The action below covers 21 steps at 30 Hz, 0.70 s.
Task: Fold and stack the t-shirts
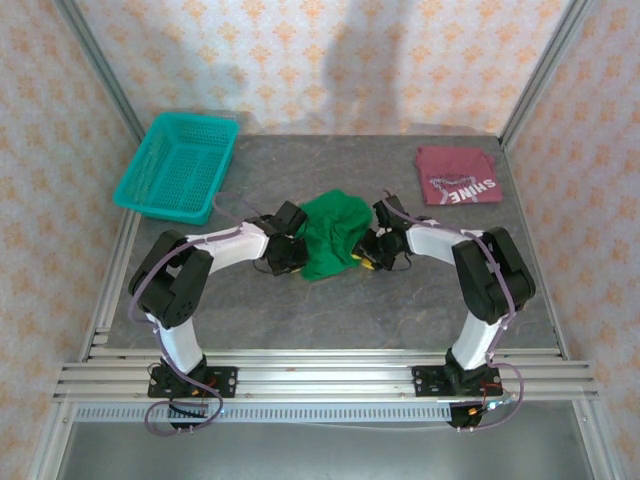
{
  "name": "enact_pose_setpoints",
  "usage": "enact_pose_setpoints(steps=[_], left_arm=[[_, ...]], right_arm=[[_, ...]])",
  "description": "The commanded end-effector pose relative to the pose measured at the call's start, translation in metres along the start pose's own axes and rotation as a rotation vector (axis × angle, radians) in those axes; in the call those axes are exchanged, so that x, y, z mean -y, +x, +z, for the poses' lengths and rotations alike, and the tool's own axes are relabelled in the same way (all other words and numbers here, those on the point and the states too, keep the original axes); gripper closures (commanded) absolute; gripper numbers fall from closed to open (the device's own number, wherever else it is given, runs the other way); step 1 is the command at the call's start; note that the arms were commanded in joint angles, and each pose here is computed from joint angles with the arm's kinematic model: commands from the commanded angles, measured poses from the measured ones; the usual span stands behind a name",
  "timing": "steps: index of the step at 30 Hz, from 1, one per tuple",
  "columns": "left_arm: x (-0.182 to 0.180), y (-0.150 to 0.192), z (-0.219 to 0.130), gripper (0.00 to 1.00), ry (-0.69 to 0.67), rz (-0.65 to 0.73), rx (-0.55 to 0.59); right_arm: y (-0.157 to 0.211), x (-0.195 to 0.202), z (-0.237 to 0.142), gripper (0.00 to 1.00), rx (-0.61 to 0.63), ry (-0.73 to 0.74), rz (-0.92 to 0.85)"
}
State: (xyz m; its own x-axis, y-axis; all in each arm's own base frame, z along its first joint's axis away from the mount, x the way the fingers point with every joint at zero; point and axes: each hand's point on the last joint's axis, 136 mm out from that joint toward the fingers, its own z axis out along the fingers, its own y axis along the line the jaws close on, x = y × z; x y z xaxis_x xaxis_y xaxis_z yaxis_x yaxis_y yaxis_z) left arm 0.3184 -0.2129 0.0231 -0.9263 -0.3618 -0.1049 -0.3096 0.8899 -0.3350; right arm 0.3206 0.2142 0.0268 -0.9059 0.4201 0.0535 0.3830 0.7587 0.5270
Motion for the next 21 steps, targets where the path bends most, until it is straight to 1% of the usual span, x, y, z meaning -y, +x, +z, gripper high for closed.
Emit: enact_pose_setpoints(steps=[1, 2, 3, 4, 5, 9, 12, 14, 18, 21], left_arm=[[0.011, -0.011, -0.008, 1.00, 0.010, 0.031, 0.046], [0.010, -0.012, -0.011, 1.00, 0.008, 0.036, 0.049], [0.009, -0.015, -0.017, 1.00, 0.005, 0.037, 0.061], [0.009, -0.018, -0.026, 1.00, 0.006, 0.037, 0.075], [0.007, -0.023, -0.035, 1.00, 0.011, 0.035, 0.092], [0.003, -0.052, -0.092, 1.00, 0.046, 0.022, 0.201], [0.007, -0.071, -0.135, 1.00, 0.073, 0.037, 0.278], [0.010, -0.081, -0.157, 1.00, 0.094, 0.042, 0.322], [0.014, -0.107, -0.202, 1.00, 0.139, 0.028, 0.411], [0.018, -0.131, -0.240, 1.00, 0.175, 0.028, 0.488]], right_arm=[[-0.019, -0.012, 0.014, 0.75, 0.039, -0.021, 0.006], [-0.021, -0.013, 0.015, 0.82, 0.044, -0.016, 0.007], [-0.025, -0.014, 0.013, 0.93, 0.054, -0.003, 0.009], [-0.030, -0.014, 0.009, 1.00, 0.070, 0.015, 0.010], [-0.033, -0.016, 0.003, 1.00, 0.089, 0.023, 0.006], [-0.051, -0.029, -0.038, 1.00, 0.192, 0.039, -0.022], [-0.063, -0.038, -0.074, 1.00, 0.275, 0.036, -0.037], [-0.069, -0.042, -0.096, 1.00, 0.327, 0.028, -0.037], [-0.086, -0.041, -0.150, 1.00, 0.457, 0.015, -0.019], [-0.107, -0.038, -0.202, 1.00, 0.584, -0.008, -0.007]])
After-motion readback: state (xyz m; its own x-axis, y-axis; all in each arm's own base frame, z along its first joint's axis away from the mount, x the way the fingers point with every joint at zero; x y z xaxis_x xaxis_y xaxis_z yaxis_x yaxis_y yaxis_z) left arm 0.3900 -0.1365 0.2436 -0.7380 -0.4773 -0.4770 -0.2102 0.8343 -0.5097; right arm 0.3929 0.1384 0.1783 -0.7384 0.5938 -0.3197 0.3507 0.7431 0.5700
